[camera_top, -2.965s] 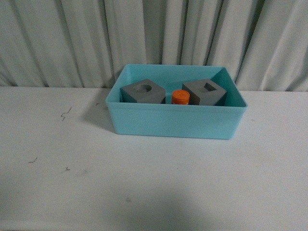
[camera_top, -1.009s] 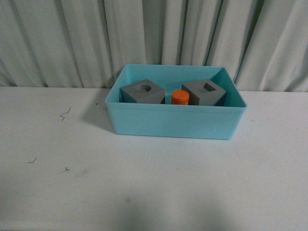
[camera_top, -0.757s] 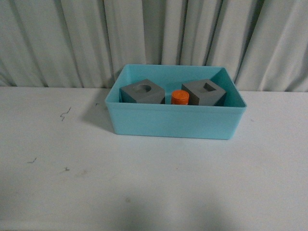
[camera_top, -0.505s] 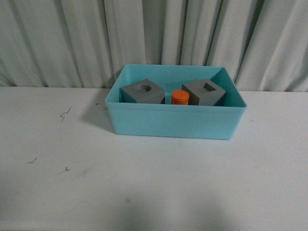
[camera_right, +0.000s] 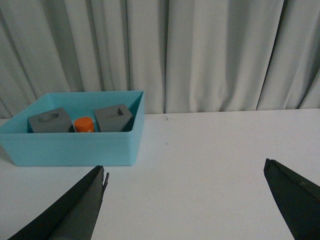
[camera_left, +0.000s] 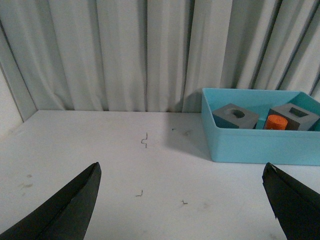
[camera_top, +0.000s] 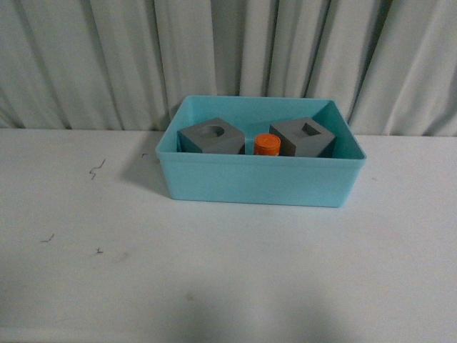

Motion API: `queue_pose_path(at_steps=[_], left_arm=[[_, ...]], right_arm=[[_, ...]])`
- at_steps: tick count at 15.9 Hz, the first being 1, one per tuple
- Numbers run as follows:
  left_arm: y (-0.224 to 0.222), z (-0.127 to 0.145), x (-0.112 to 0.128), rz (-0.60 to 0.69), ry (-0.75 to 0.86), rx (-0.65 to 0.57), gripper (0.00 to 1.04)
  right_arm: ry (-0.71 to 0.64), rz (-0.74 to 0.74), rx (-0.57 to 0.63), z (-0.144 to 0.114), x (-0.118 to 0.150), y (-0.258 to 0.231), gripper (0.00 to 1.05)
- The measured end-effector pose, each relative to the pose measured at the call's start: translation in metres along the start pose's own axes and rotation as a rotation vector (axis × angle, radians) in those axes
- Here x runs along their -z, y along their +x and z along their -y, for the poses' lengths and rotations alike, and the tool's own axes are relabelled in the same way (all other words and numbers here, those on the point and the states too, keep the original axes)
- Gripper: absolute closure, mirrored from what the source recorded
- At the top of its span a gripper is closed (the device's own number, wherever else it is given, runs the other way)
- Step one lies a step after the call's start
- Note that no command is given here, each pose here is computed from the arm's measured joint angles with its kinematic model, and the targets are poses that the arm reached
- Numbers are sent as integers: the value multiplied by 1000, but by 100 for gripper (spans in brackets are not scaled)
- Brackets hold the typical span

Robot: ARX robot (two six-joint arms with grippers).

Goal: Place gray and orange parts in blue box

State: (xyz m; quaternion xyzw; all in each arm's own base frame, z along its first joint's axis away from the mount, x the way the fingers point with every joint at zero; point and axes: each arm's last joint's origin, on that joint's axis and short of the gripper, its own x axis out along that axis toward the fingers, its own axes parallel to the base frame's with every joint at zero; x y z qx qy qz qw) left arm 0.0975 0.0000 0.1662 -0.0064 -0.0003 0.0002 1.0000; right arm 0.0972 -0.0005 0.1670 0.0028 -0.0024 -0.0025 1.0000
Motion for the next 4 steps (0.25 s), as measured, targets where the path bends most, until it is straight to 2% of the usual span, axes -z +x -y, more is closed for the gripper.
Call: queue_pose_path(at_steps=[4], left_arm=[[0, 0, 0, 0, 0, 0, 7]], right_arm=[[0, 0, 0, 0, 0, 0, 6]])
